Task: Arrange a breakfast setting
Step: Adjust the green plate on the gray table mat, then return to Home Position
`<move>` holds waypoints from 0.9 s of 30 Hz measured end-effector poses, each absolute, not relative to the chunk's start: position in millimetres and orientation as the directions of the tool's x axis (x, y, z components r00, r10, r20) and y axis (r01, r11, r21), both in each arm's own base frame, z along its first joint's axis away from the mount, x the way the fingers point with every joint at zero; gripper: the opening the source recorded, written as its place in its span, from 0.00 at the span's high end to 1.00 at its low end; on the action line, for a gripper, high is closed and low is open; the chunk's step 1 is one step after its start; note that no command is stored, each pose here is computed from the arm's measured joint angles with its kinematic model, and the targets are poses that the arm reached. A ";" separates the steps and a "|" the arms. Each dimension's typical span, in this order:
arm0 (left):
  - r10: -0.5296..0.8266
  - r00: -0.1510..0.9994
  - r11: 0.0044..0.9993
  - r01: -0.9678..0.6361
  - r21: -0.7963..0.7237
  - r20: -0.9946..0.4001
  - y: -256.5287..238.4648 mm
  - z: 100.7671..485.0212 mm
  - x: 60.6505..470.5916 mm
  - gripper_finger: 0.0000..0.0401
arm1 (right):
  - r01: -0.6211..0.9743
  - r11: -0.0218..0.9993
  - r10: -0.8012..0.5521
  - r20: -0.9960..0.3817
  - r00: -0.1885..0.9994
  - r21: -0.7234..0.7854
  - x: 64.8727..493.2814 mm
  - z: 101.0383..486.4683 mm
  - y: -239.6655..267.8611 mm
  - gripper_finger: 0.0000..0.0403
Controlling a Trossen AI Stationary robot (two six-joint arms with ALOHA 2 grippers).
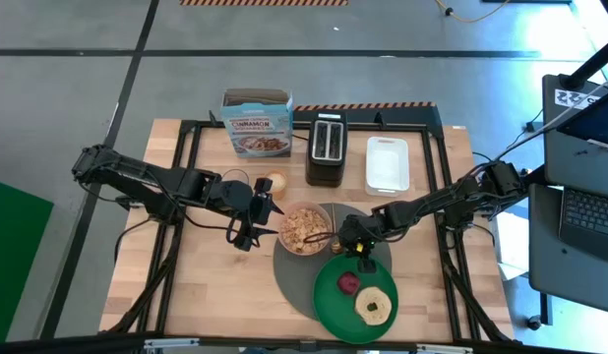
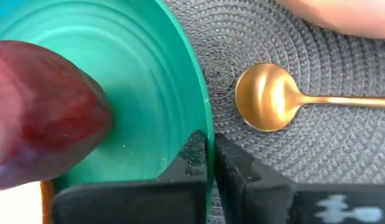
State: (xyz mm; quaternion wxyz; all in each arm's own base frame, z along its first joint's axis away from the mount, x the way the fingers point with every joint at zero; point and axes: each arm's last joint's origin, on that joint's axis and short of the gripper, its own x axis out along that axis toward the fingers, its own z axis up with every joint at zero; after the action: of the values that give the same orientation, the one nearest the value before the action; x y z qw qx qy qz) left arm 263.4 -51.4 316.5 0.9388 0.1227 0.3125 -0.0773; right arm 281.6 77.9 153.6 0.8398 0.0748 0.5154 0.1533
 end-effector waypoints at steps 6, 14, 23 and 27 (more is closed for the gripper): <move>-0.069 0.793 0.958 0.222 0.182 -0.606 -51.5 316.5 263.4 0.43 | -0.205 0.934 0.355 -0.831 0.428 0.293 282.7 154.5 78.8 0.89; -0.069 0.793 0.958 0.222 0.182 -0.606 -51.4 316.5 263.4 0.43 | -0.234 0.930 0.362 -0.814 0.454 0.283 285.1 159.8 68.2 0.80; -0.068 0.788 0.959 0.221 0.179 -0.612 -51.4 315.8 262.9 0.43 | -0.260 0.957 0.268 -0.719 0.642 0.126 270.9 213.7 36.9 0.87; -0.053 0.774 0.968 0.195 0.158 -0.630 -50.8 314.0 261.6 0.43 | -0.216 0.970 0.100 -0.628 0.772 -0.112 252.4 247.8 34.8 0.93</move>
State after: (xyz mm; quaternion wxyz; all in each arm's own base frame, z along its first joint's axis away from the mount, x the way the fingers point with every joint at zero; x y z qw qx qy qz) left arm 261.6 -50.8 314.0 0.9357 0.1079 0.3292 -0.0664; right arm 252.4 34.8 247.8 0.9369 -0.0892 0.3273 0.0843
